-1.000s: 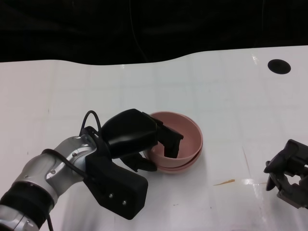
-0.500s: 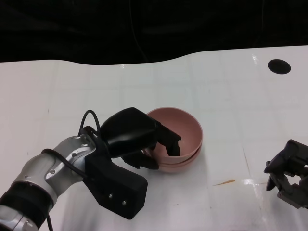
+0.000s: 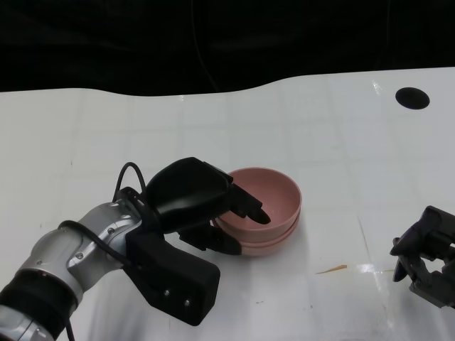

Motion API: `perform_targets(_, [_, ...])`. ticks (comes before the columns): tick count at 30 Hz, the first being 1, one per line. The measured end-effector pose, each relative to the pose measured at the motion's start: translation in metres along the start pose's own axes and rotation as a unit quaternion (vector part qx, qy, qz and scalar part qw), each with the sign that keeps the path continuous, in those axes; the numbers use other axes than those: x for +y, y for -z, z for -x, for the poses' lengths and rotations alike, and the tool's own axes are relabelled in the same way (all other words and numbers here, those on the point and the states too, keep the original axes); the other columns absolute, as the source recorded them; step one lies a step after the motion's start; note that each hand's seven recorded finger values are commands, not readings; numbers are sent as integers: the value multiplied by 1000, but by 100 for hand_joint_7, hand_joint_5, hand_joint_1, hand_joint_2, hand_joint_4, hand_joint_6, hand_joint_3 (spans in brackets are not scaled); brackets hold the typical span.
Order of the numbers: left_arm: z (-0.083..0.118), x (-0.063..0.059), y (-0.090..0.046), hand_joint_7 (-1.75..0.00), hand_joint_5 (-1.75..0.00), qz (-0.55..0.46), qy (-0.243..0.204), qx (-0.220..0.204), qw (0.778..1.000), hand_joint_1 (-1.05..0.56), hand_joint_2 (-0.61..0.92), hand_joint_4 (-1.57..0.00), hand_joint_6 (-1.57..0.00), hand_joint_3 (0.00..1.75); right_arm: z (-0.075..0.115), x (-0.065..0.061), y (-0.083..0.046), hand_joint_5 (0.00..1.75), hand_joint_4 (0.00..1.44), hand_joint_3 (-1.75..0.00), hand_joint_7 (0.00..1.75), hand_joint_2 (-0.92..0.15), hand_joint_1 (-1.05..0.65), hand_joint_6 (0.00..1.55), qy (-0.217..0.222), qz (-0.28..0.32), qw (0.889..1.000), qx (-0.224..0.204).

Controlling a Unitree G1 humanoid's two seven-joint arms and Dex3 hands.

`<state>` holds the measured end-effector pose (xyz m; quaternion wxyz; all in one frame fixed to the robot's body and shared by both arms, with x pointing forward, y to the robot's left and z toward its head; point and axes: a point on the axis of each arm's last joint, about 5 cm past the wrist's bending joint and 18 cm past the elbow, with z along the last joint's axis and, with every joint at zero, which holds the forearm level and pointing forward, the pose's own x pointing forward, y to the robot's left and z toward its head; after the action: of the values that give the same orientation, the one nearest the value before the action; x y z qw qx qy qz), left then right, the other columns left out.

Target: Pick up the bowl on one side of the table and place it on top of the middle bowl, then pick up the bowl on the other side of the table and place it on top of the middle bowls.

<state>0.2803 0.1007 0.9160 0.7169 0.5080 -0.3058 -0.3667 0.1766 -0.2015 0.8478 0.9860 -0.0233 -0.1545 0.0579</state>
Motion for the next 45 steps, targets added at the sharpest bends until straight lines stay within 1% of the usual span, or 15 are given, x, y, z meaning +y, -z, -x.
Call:
perform_targets(3, [1,-1,0,0,-5,2,-5,1,1000,-93,92,-60,-77,34,0,0,0,163,80,-62,135,-86,-8,74,0,1,1000,-3])
perform_targets(6, [1,-2,-1,0,-2,4,-8,1,1000,-100,92,-56,-70,37,0,0,0,162,81,-62,135,-86,-9,75,-1,1,1000,-4])
perform_targets(10, [3,-2,0,0,-1,13,-15,6,1000,-104,92,-54,-66,38,0,0,0,162,81,-62,135,-86,-9,75,0,1,1000,-3])
perform_targets(14, [7,-3,0,0,0,52,-35,19,998,-105,92,-52,-61,37,0,0,0,162,81,-62,135,-86,-8,74,0,1,1000,-4])
perform_targets(18, [13,-6,0,0,0,102,-42,30,993,-105,92,-50,-59,37,0,0,0,163,81,-63,136,-85,-8,74,-1,1,1000,-4])
perform_targets(22, [15,-5,0,0,0,115,-41,33,992,-105,92,-50,-58,36,0,0,1,163,80,-64,136,-85,-8,73,-5,0,1000,-4])
perform_targets(24, [15,-4,-1,0,0,129,-44,33,990,-105,92,-45,-55,36,-1,0,1,163,81,-64,136,-85,-8,74,-6,0,1000,-5])
perform_targets(27, [23,-2,0,0,0,197,-58,42,978,-105,92,-42,-52,35,0,-1,1,162,81,-64,136,-85,-8,74,-5,1,1000,-6])
perform_targets(29, [29,-2,2,0,-2,235,-67,46,969,-105,92,-46,-52,33,0,-1,1,162,81,-64,136,-85,-8,75,-5,0,1000,-6])
perform_targets(31, [34,-2,2,0,-3,261,-73,46,961,-105,92,-47,-52,33,0,-1,1,162,82,-65,136,-84,-8,75,-4,-1,1000,-6])
perform_targets(32, [36,-2,2,-1,-5,276,-78,45,957,-104,92,-51,-54,31,0,-1,1,162,82,-65,136,-84,-9,74,-4,-1,1000,-7])
perform_targets(35, [41,-1,1,-2,-7,330,-99,38,938,-103,92,-57,-57,33,-1,-1,1,161,81,-65,136,-84,-9,74,-4,0,1000,-7])
perform_targets(40, [51,2,1,-2,-8,380,-111,35,917,-102,92,-60,-59,38,-1,-1,2,162,81,-65,136,-84,-8,74,-4,-1,1000,-3])
perform_targets(45, [64,7,4,-5,-12,440,-135,27,887,-95,92,-70,-66,38,-1,-1,2,162,81,-64,135,-85,-8,74,-4,0,1000,-3])
